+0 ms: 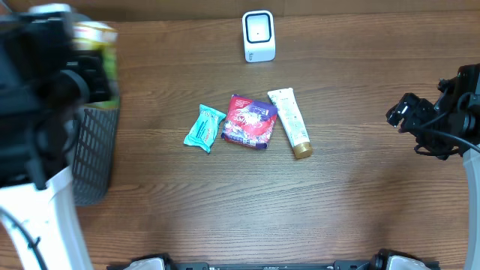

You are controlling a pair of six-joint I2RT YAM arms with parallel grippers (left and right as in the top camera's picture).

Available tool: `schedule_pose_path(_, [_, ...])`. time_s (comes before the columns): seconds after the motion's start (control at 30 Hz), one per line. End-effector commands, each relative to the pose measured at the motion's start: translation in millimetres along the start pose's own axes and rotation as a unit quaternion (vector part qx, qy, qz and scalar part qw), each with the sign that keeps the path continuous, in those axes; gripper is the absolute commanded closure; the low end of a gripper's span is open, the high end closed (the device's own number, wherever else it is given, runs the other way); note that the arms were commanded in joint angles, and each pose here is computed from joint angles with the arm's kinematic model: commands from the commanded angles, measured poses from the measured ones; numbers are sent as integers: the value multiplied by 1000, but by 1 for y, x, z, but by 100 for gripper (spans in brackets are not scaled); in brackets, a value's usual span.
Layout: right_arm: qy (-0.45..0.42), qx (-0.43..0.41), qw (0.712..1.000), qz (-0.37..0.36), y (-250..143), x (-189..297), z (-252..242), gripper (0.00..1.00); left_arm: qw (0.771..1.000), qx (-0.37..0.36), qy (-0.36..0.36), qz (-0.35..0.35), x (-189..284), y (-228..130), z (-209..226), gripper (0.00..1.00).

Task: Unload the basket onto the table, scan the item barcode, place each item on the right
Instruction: 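Carry the Pokka pouch out and place it left of the wipes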

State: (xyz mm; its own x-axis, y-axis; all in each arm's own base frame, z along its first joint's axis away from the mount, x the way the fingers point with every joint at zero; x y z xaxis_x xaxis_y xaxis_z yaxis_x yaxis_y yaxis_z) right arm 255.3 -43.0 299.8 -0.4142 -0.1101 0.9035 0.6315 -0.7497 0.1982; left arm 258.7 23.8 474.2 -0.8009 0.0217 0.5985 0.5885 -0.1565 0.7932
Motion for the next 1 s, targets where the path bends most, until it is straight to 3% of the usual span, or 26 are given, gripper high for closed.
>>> schedule_pose_path(0.0, [2,0,1000,0,1,-2,0,5,994,-17,-87,65,-36,-6,-50,96])
schedule_pose_path(0.1, [4,1,1000,-2,1,-2,0,5,980,-42,-134,144,-81,-25,-88,96])
schedule_pose_path(0.23, [3,1,1000,-2,1,-2,0,5,943,-68,-169,279,-155,-69,-138,96])
schedule_pose_path(0.3, [3,1,1000,-2,1,-2,0,5,934,-76,-163,310,-175,-82,-148,96])
schedule_pose_path(0.4, [3,1,1000,-2,1,-2,0,5,928,-70,-92,355,-205,-99,-149,96])
schedule_pose_path(0.63, [5,1,1000,-1,1,-2,0,6,929,-39,22,366,-232,-106,-101,96])
schedule_pose_path(0.73, [7,2,1000,-4,2,-2,1,5,914,-32,87,394,-245,-134,-69,96])
schedule_pose_path(0.97, [12,3,1000,-10,4,-2,2,5,928,-9,89,360,-286,-190,-60,96])
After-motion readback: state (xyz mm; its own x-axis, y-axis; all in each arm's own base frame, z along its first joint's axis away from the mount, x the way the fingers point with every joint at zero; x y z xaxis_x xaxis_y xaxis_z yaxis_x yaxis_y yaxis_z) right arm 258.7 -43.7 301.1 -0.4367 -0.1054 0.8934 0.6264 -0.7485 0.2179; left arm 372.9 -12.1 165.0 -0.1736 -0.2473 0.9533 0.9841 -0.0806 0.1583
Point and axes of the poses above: each gripper's point midway between its finger pads, its own x axis back along the fingers, its own z axis along the line the jaws close on, y = z × x, the point moved 10 cm from there along x, back along the fingers, and after that the axes turned 15 degrees about -x, right-handed, at the moved point
